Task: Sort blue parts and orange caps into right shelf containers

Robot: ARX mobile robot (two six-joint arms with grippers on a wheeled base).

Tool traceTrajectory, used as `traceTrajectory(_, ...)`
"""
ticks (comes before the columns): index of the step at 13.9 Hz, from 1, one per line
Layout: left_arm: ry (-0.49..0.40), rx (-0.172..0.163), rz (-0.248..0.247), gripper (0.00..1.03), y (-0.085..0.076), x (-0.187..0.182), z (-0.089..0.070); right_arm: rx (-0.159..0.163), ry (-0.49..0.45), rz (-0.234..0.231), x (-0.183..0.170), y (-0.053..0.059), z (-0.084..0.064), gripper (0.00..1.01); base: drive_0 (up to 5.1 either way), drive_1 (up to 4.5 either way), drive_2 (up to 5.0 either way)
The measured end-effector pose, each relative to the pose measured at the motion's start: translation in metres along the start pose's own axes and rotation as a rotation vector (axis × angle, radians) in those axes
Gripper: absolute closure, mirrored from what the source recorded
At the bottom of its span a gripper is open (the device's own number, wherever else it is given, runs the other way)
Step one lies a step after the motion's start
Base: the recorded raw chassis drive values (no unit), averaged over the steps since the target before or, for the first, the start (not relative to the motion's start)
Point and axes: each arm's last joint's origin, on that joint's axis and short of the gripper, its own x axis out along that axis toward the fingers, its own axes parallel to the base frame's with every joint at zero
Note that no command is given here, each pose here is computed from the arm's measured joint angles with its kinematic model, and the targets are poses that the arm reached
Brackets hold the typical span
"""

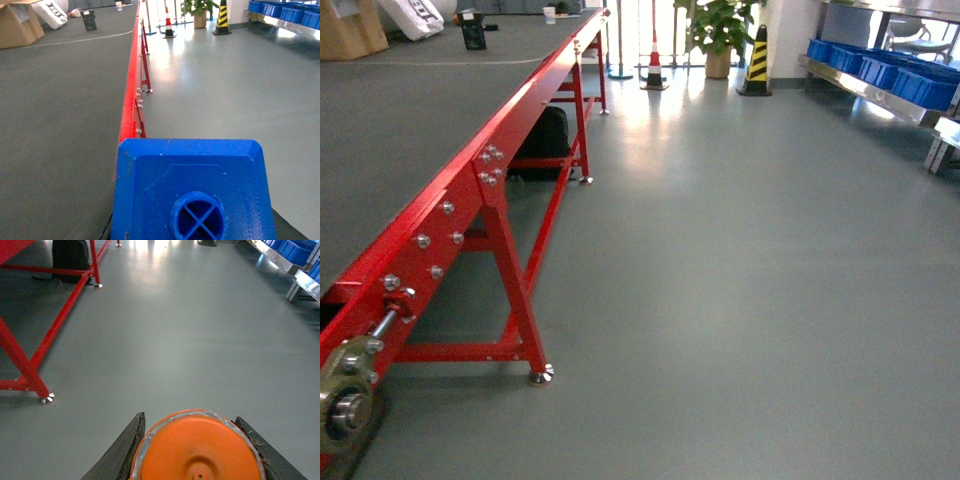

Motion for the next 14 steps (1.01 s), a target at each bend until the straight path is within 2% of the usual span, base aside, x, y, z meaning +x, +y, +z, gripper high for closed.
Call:
traceTrajectory(6, 0.001, 0.0, -0.001, 0.59, -0.0002, 0.0002, -0.0002, 0.0, -0.001, -0.001, 0.0, 0.0, 0.0001, 0.58, 0.0, 0.0, 0.0)
traceTrajectory(11, -0.009, 0.001, 0.0, 0.59, -0.0001, -0.0005, 0.0011, 0.0, 0.002, -0.003, 0.0, -0.0003, -0.0003, 0.58, 5.0, -2.33, -2.3)
traceTrajectory(12, -0.005, 0.001, -0.015, 0.59, -0.0017, -0.0003, 0.0008, 0.0, 0.004, -0.007, 0.0, -0.0006, -0.0004, 0.58, 0.6, 4.88, -3.7)
traceTrajectory(14, -0.001, 0.0, -0.008, 0.59, -0.001, 0.0, 0.0002, 0.0, 0.001, -0.005, -0.0001, -0.0002, -0.0001, 0.58, 0.6, 4.88, -3.7)
